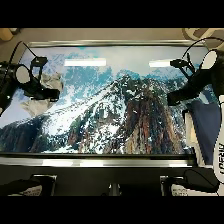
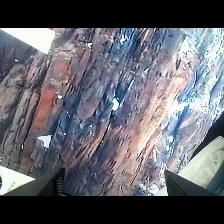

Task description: Fold the shirts.

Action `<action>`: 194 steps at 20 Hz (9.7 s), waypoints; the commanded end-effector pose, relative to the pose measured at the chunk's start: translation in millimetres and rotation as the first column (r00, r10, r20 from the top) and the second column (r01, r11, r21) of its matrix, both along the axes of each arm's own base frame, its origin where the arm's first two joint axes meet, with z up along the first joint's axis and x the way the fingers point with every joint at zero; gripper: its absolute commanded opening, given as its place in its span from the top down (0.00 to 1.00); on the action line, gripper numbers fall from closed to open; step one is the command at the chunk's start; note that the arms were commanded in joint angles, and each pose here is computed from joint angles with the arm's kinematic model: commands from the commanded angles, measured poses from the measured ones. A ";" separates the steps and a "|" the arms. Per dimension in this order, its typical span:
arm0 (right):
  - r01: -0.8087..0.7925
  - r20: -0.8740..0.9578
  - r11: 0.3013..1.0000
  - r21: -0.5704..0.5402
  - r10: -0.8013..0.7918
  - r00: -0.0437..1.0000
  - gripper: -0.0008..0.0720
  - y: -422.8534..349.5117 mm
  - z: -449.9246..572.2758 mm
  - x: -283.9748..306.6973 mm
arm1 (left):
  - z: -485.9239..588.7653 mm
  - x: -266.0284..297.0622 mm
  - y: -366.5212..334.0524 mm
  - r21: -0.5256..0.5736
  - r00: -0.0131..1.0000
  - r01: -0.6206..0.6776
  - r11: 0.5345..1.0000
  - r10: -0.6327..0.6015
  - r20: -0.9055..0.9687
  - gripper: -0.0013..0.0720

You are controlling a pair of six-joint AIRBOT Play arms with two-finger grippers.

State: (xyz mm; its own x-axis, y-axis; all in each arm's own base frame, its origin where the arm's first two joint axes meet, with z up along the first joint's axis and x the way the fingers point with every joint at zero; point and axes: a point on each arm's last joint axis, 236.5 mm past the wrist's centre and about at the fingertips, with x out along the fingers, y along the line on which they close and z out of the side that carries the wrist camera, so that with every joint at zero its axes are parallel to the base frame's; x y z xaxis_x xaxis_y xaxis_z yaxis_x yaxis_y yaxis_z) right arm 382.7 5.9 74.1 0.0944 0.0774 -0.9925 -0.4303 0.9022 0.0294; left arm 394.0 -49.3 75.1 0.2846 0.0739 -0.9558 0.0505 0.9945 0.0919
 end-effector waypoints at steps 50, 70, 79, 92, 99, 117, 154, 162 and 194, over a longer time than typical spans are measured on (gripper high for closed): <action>-0.005 0.888 0.998 -0.058 0.054 0.458 0.17 2.4 278.6 12.2 | 339.3 19.4 -124.2 -0.258 0.553 0.499 0.827 -0.075 0.830 0.95; -0.140 -0.012 0.970 0.197 0.145 0.989 0.06 51.0 -29.4 -90.7 | -104.8 -141.8 -175.9 -0.357 0.924 0.291 0.888 -0.358 -0.138 0.79; -0.150 -0.264 0.962 0.230 0.210 0.941 0.02 48.8 -119.7 -166.9 | -65.9 -135.7 -69.3 -0.310 0.925 0.175 0.934 -0.264 -0.274 0.15; -0.143 -0.237 0.966 0.216 0.194 0.952 0.01 48.1 -163.0 -176.8 | -173.2 -201.3 -99.9 -0.433 0.892 -0.022 0.901 -0.178 -0.416 0.17; -0.107 -0.244 0.968 0.225 0.162 0.956 0.03 51.4 -175.1 -172.8 | -174.2 -194.3 -111.8 -0.439 0.910 -0.021 0.898 -0.165 -0.380 0.87; 0.012 0.933 0.998 0.061 -0.053 -0.355 0.97 5.3 529.0 -225.2 | 537.7 -204.2 9.8 -0.224 -0.018 0.353 0.909 0.246 0.969 0.95; 0.080 0.768 0.966 0.245 -0.244 0.593 0.96 19.4 258.1 20.0 | 445.8 47.7 43.1 -0.360 -0.003 0.143 0.922 0.364 0.931 0.95; 0.257 0.375 0.906 0.337 -0.380 0.846 0.96 34.2 72.6 111.1 | 127.0 202.4 -64.9 -0.485 0.715 0.032 0.874 0.319 0.622 0.95; -0.056 0.223 0.991 0.125 0.027 0.974 0.96 31.1 1.6 81.8 | -159.2 23.0 -172.3 -0.682 0.904 -0.417 0.601 0.350 -0.245 0.95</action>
State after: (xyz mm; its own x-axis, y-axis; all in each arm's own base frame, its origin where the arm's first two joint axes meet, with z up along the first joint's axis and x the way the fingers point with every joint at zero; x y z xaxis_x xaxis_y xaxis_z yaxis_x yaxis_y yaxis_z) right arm 467.3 36.9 76.6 0.3150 0.2119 -0.9251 -0.4695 0.8819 0.0422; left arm 399.1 -225.1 -90.7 0.2423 -0.5561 -0.7950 -0.3751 0.7020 -0.6054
